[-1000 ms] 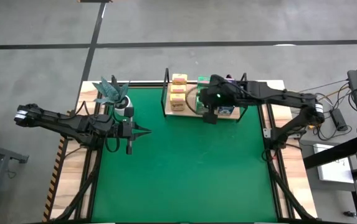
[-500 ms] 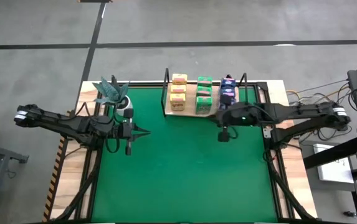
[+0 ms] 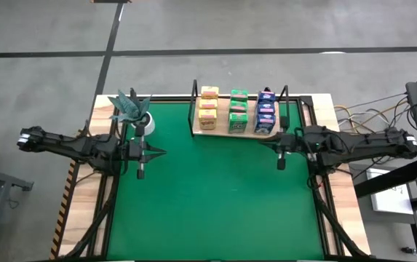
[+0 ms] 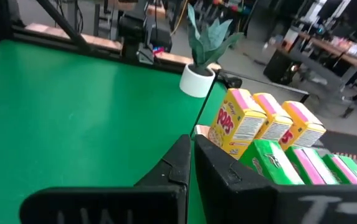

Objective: Stack cereal on shelf
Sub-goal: Return to Home Position

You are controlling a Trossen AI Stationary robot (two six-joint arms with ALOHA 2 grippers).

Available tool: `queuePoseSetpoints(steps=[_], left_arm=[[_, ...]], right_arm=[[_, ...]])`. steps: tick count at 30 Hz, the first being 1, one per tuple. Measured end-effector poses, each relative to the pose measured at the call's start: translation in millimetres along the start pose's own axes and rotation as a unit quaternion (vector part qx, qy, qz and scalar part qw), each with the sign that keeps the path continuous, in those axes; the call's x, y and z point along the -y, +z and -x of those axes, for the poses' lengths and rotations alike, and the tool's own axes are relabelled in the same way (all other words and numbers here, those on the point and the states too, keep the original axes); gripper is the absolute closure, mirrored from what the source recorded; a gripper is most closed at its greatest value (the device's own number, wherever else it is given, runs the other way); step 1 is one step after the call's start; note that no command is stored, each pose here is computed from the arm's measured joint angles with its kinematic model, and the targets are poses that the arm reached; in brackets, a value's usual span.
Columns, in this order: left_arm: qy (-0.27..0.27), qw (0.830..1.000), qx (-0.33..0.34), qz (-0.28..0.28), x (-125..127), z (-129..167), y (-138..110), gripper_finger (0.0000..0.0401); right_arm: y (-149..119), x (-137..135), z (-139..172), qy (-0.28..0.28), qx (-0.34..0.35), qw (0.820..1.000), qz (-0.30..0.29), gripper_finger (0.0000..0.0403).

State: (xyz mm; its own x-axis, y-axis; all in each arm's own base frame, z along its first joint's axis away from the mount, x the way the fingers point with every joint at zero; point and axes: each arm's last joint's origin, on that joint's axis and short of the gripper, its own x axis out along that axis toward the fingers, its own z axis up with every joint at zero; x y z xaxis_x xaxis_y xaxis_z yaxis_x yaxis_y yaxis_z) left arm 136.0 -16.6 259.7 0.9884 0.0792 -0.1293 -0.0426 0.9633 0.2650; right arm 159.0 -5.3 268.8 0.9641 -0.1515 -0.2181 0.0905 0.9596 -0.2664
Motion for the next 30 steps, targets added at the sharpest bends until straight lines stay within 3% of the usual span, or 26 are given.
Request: queuePoseSetpoints(steps=[12,24,30], left_arm=[[0.015,0.998,0.061,0.019,2.7,18.3,-31.4,0.0398],[0.025,0.993,0.106,0.035,4.7,32.8,-55.9,0.0398],[0.029,0.991,0.121,0.038,6.5,37.0,-68.3,0.0398]], right_arm=[[-35.4,-3.1,42.6,-0.016,0.111,0.994,-0.004,0.0390],[-76.1,-11.4,54.7,-0.035,0.177,0.984,-0.002,0.0390],[-87.3,-15.8,47.2,-0.025,0.162,0.986,0.014,0.0390]])
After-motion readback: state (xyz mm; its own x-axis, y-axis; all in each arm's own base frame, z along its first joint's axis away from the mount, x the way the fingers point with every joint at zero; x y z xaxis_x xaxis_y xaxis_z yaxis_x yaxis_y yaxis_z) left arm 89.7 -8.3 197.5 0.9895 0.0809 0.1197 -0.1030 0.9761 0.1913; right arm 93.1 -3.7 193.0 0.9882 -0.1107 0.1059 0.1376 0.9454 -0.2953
